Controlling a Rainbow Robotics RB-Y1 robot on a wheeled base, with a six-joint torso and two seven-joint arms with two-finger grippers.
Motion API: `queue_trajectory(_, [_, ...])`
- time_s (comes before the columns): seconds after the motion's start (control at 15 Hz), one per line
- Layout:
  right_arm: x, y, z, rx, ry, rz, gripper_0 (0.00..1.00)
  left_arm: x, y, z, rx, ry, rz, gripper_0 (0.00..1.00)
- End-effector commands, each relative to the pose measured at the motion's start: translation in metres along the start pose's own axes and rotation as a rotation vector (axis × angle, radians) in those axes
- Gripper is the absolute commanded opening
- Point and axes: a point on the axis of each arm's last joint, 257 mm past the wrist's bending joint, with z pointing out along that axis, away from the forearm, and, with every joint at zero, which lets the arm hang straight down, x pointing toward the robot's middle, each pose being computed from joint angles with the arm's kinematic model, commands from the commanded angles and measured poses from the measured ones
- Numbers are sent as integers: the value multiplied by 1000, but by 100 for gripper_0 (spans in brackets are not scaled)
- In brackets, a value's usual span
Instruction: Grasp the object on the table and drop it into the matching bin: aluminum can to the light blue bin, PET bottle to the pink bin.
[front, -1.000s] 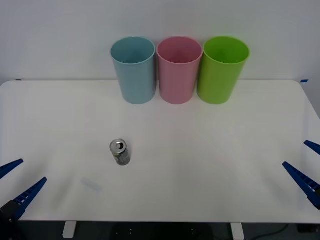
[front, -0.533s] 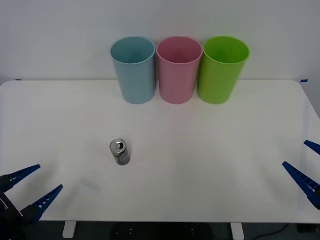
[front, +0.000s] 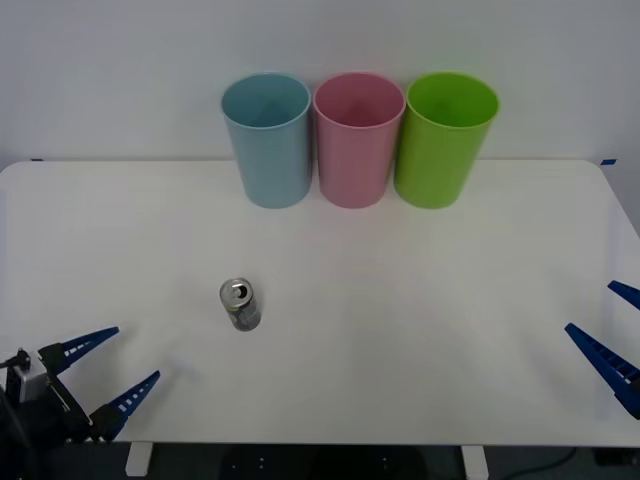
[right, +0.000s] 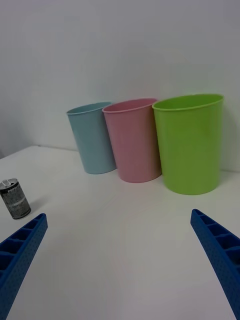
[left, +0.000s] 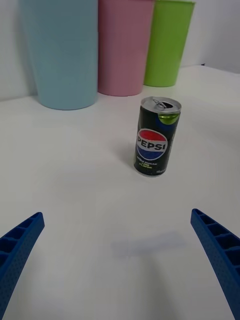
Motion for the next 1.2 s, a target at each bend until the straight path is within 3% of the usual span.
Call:
queue_trajectory(0.07, [0, 0, 0, 0, 0, 0, 100, 1, -6, 18, 21, -23, -7, 100])
queue_trajectory(0.33, [0, 0, 0, 0, 0, 0, 100, -8, -21, 44, 23, -86, -28, 100])
queue_trajectory(0.6, [0, 0, 0, 0, 0, 0, 100, -13, -29, 68, 28, -101, -4, 100])
queue_trajectory(1.2, [0, 0, 0, 0, 0, 0, 100, -16, -44, 115, 49, -79, 24, 100])
